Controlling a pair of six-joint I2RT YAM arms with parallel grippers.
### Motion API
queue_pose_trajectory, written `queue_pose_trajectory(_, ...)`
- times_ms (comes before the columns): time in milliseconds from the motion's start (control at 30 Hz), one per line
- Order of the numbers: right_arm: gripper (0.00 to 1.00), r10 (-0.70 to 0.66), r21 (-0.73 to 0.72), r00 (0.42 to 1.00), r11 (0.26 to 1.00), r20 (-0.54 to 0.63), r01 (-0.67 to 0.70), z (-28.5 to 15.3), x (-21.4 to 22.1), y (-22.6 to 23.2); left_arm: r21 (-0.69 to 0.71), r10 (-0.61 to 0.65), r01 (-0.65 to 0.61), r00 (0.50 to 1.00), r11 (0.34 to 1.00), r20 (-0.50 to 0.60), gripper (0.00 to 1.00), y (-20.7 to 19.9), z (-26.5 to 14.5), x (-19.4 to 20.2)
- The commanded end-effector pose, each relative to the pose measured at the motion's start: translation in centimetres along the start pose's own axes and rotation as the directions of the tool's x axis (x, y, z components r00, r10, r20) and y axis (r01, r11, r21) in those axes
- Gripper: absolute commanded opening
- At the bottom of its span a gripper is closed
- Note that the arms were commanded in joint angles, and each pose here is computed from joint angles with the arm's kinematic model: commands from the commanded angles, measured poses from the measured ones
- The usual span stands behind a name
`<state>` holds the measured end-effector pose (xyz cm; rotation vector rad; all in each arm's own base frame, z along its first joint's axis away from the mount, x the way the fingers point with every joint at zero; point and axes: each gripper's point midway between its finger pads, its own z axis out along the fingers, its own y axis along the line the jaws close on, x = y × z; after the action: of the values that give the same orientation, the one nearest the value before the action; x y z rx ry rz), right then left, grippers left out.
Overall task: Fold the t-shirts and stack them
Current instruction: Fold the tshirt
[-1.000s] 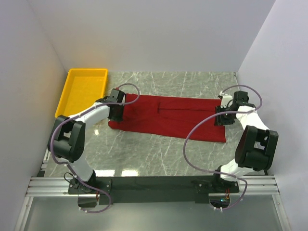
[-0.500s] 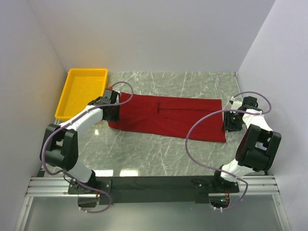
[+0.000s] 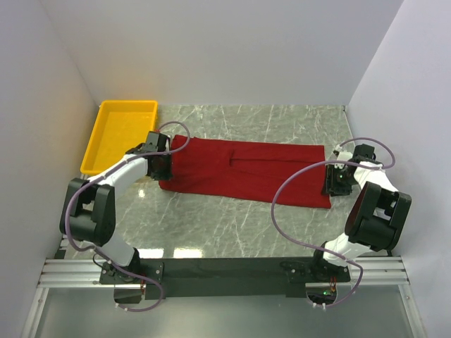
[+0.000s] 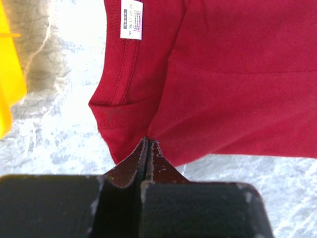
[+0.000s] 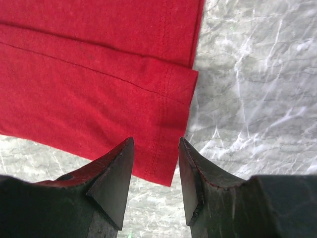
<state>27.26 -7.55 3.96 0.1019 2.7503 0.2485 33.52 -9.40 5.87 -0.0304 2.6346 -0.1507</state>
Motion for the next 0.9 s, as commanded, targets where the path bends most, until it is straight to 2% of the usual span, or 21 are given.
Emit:
queue_pose_trajectory(0, 0.49, -0.023, -0.011, 0.999, 1.000, 0.037, 0.023, -1.0, -0.4, 0.2, 0.012, -0.002, 0.002, 1.000, 1.000, 0.018, 0.01, -0.3, 0.7, -0.8)
queue_pose_trajectory(533, 0.50, 0.011, 0.018, 0.999, 1.000, -0.033, -0.010, 0.6, 0.5, -0.9, -0.099, -0.065, 0.059, 0.997, 0.993, -0.052, 0.01, 1.9, 0.5, 2.6)
queue_pose_trajectory(867, 0.50, 0.020, 0.019, 0.998, 1.000, -0.066, -0.019, 1.4, 1.6, -1.1, -0.144, -0.057, 0.048, 0.996, 0.988, -0.063, 0.01, 2.5, 1.2, 1.9)
